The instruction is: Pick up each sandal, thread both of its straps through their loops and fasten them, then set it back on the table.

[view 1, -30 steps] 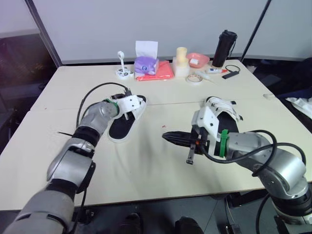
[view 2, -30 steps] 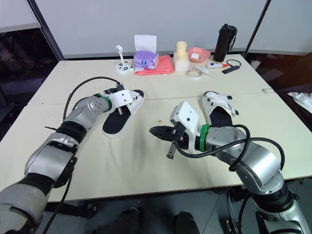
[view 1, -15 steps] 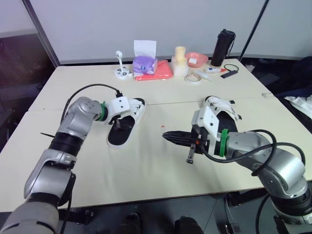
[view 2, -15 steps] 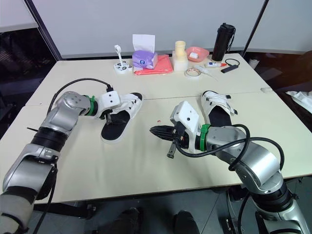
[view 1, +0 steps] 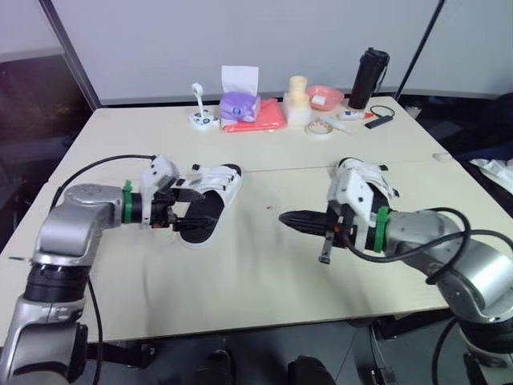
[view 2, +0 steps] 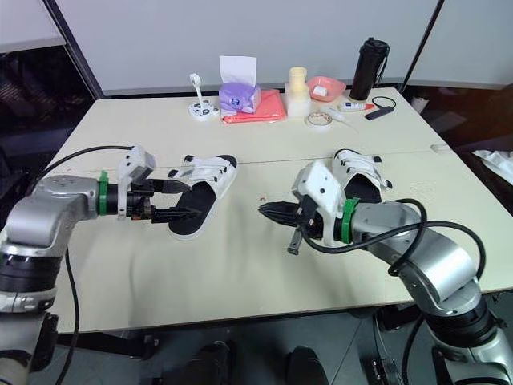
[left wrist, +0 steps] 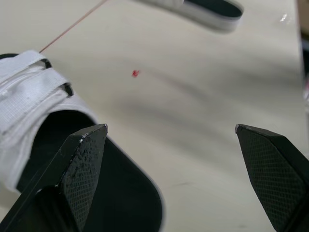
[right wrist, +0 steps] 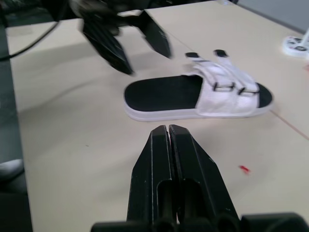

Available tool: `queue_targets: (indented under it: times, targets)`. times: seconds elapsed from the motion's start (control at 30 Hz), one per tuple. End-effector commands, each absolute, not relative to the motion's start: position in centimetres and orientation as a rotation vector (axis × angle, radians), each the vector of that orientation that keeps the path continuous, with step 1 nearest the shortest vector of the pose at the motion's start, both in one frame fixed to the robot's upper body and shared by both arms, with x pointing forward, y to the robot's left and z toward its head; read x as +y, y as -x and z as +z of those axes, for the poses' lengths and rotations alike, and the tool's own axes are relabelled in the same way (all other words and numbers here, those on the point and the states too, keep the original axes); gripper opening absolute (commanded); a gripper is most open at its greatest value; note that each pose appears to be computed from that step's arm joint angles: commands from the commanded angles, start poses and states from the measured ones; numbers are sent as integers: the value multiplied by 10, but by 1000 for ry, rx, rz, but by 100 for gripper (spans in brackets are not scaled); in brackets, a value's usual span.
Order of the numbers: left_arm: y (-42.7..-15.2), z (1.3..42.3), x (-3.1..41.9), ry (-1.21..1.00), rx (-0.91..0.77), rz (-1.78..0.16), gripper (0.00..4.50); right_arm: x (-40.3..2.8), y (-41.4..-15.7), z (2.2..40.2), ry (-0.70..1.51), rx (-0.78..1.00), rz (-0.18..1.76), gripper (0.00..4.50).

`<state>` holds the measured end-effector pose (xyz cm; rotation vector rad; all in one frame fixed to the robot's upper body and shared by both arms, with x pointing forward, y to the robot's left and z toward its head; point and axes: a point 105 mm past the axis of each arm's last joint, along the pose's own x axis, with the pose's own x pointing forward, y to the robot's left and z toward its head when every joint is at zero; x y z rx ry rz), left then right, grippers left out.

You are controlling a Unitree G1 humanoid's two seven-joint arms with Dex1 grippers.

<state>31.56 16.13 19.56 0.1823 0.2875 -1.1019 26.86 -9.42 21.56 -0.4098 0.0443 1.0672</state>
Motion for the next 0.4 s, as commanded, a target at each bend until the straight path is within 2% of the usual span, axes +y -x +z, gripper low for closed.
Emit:
queue_targets:
  times: [0.03,0.17,0.4]
  targets:
    - [-304,203,165,-116,243,-1077,440,-114,-270,231,452,4,999,0]
    - [-288,191,169,-68,254,-1056,440,-143,-275,237,496,41,912,0]
    - [-274,195,159,-4,200,-1048,440,-179,-279,231,541,123,844,0]
